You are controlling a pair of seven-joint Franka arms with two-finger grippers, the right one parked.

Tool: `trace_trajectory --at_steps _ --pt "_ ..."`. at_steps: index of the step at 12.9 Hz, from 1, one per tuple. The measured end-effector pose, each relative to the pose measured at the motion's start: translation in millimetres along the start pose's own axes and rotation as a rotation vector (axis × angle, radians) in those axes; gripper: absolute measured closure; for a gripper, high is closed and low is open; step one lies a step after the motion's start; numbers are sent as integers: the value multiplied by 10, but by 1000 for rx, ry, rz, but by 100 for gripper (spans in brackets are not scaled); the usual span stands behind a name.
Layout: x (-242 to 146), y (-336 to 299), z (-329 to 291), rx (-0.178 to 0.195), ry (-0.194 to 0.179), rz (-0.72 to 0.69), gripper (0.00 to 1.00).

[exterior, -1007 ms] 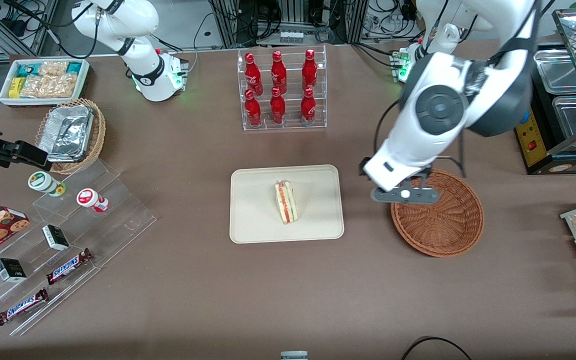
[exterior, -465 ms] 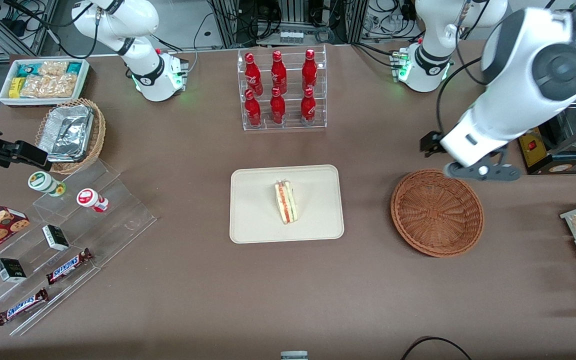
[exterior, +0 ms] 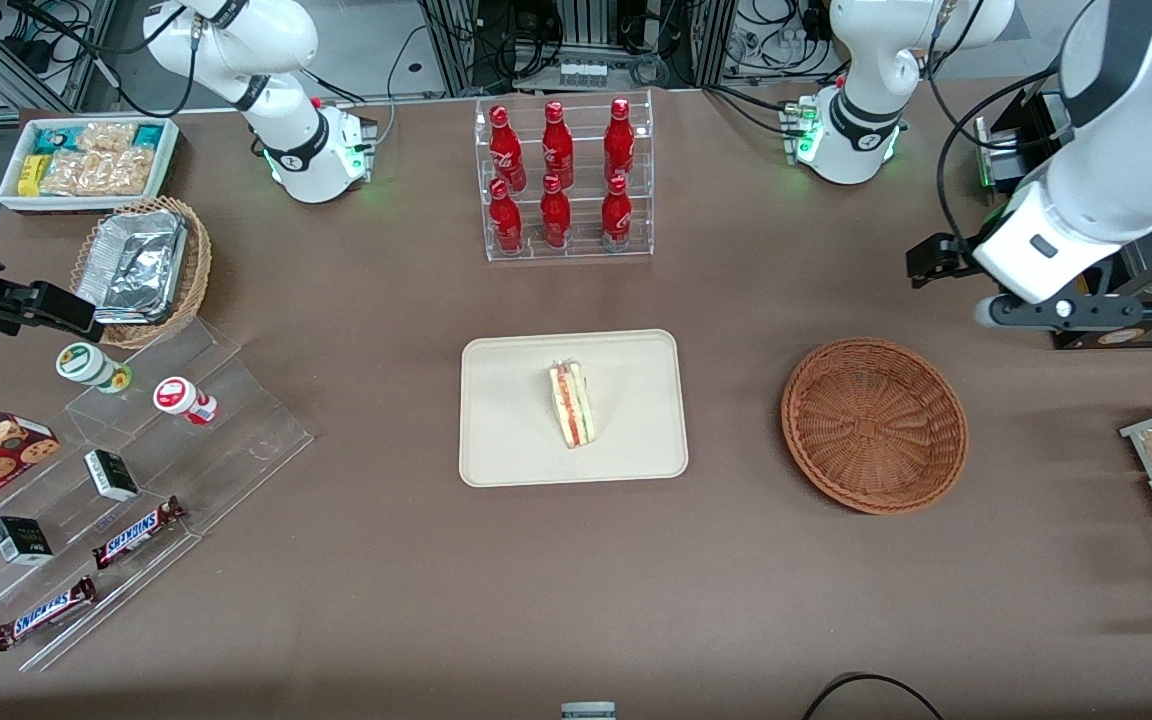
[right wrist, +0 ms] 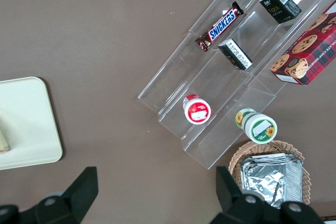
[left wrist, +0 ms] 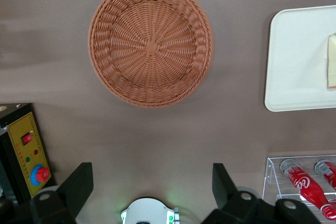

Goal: Place sandwich from basket to tray

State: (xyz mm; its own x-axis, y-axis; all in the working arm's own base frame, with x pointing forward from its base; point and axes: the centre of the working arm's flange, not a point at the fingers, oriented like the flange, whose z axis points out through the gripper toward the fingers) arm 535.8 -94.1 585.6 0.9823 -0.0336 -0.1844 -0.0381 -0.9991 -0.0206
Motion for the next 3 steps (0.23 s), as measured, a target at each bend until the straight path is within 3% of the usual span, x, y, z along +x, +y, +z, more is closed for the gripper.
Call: trace_trajectory --at_steps 3 --pt "-86 -282 -119 -7 10 -43 0"
